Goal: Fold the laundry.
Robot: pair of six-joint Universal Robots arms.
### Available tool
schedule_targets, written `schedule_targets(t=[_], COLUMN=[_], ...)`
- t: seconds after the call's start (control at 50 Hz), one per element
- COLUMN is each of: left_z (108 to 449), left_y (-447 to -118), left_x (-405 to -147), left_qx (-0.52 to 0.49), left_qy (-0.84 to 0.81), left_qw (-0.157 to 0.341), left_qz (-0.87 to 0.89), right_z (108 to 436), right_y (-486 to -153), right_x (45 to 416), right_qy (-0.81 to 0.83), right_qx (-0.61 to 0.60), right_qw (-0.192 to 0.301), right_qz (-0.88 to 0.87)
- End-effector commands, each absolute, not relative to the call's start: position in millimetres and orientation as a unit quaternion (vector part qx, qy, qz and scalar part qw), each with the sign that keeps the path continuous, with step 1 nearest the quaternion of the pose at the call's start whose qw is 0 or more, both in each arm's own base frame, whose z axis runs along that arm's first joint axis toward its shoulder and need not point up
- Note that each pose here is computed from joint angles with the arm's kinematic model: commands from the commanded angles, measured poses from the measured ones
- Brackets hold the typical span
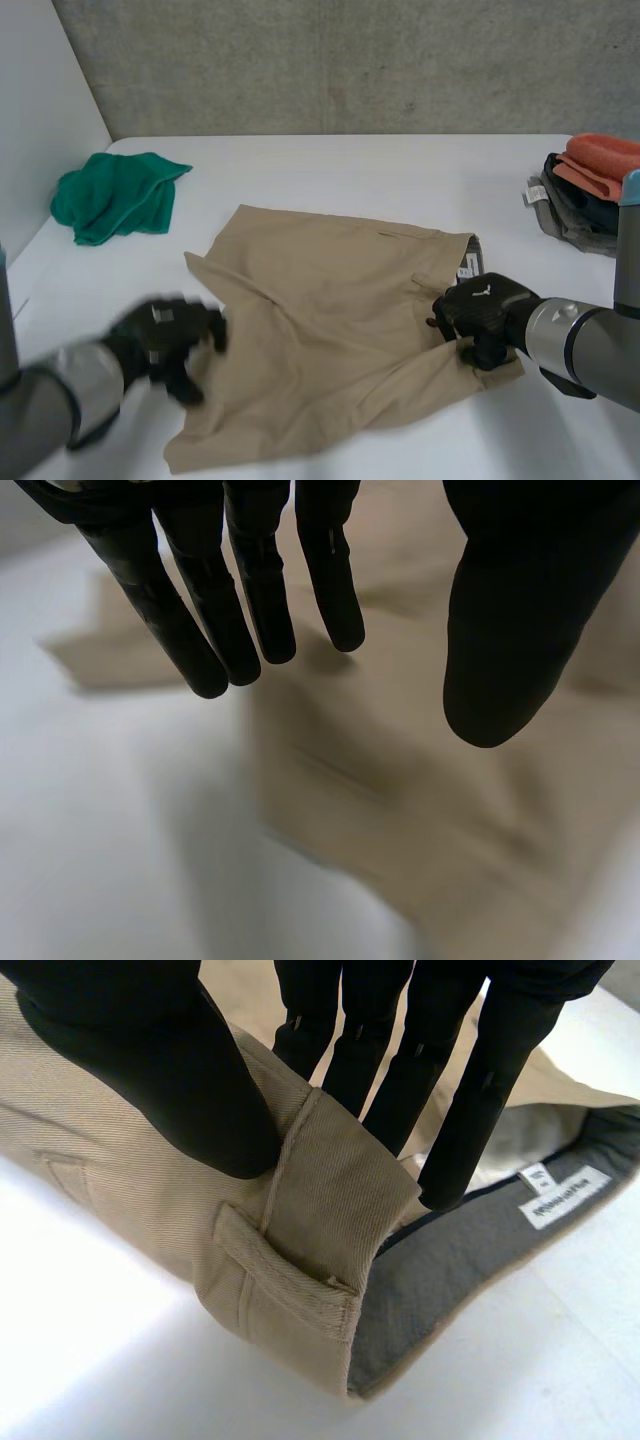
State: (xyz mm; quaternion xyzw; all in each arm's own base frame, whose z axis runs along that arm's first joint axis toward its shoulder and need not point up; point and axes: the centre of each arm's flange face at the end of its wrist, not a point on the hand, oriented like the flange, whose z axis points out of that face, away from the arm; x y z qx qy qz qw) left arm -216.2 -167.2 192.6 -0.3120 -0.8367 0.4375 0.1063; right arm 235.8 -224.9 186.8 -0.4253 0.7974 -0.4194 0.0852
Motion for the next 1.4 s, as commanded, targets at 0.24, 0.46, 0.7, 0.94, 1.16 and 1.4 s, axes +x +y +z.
schedule_targets(t=[0.24,0.46,0.7,0.94,1.16,1.4], left_z=[156.3,130.9,173.0,186.8,220.1,191.8], left_y=[-134.2,-137.4,-87.5,-100.7,-213.2,-330.2], left_x=[-223.2,-233.9,-228.7,-224.9,-274.7,-344.0], left_qx=[-0.344,-0.398,-0.455,-0.540,-0.483,-0.438], left_qy=[-0.831,-0.807,-0.793,-0.765,-0.691,-0.593], left_qw=[0.065,0.026,0.092,0.048,-0.030,-0.053], left_qz=[0.433,0.435,0.394,0.347,0.537,0.673], right_z=[190.4,198.5,202.2,197.0,192.9,158.0], right_y=[-235.7,-237.6,-187.2,-199.9,-254.9,-324.0], right_x=[230.2,216.0,193.6,188.1,202.6,226.2], right_qy=[0.823,0.831,0.807,0.798,0.792,0.701], right_qx=[-0.346,-0.331,-0.515,-0.538,-0.446,-0.388], right_qw=[0.070,0.068,0.071,0.073,0.035,-0.049], right_qz=[-0.444,-0.441,-0.281,-0.262,-0.415,-0.596])
